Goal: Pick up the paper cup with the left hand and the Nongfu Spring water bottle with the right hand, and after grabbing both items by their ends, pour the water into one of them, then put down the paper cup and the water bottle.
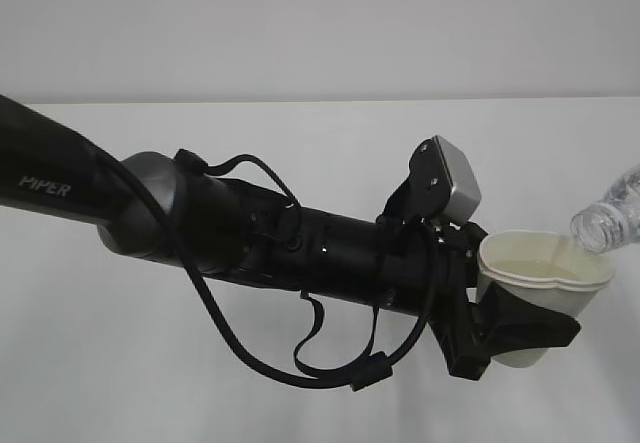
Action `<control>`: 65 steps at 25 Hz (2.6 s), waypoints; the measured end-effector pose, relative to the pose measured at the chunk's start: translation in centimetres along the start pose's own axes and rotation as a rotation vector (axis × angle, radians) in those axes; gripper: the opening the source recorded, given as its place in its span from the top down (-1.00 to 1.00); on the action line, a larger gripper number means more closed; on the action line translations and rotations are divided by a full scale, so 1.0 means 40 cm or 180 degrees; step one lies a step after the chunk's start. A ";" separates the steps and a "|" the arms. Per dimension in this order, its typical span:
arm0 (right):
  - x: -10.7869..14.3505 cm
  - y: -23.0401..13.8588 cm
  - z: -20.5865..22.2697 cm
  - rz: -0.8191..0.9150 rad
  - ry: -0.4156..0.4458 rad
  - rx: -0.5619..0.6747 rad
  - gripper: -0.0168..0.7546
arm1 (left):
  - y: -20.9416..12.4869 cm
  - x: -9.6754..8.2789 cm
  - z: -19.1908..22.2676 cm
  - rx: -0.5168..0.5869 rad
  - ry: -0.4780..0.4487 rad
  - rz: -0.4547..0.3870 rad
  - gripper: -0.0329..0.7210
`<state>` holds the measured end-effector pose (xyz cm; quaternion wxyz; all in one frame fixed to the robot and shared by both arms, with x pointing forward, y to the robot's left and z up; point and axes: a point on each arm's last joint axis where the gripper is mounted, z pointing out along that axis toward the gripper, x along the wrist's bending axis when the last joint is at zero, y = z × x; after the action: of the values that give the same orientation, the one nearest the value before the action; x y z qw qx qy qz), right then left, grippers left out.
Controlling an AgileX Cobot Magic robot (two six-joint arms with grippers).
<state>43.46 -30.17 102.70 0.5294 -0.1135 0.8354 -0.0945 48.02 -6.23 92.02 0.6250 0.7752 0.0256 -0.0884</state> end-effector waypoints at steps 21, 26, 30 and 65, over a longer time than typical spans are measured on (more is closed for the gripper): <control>0.000 -0.001 0.000 -0.0052 0.0000 0.0012 -0.09 | -0.002 0.000 0.000 0.0016 -0.0004 0.0005 -0.19; 0.000 -0.001 0.000 -0.0052 0.0001 0.0017 -0.09 | -0.002 0.000 0.000 0.0016 -0.0004 0.0005 -0.19; 0.000 -0.001 0.000 -0.0052 0.0001 0.0017 -0.09 | -0.002 0.000 0.000 0.0016 -0.0004 0.0005 -0.19; 0.000 -0.001 0.000 -0.0068 0.0001 0.0017 -0.09 | -0.003 0.000 0.000 0.0020 -0.0008 0.0004 -0.19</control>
<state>43.47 -30.22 102.71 0.5286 -0.1210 0.8340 -0.1024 47.99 -6.22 91.91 0.6226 0.7770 0.0240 -0.0892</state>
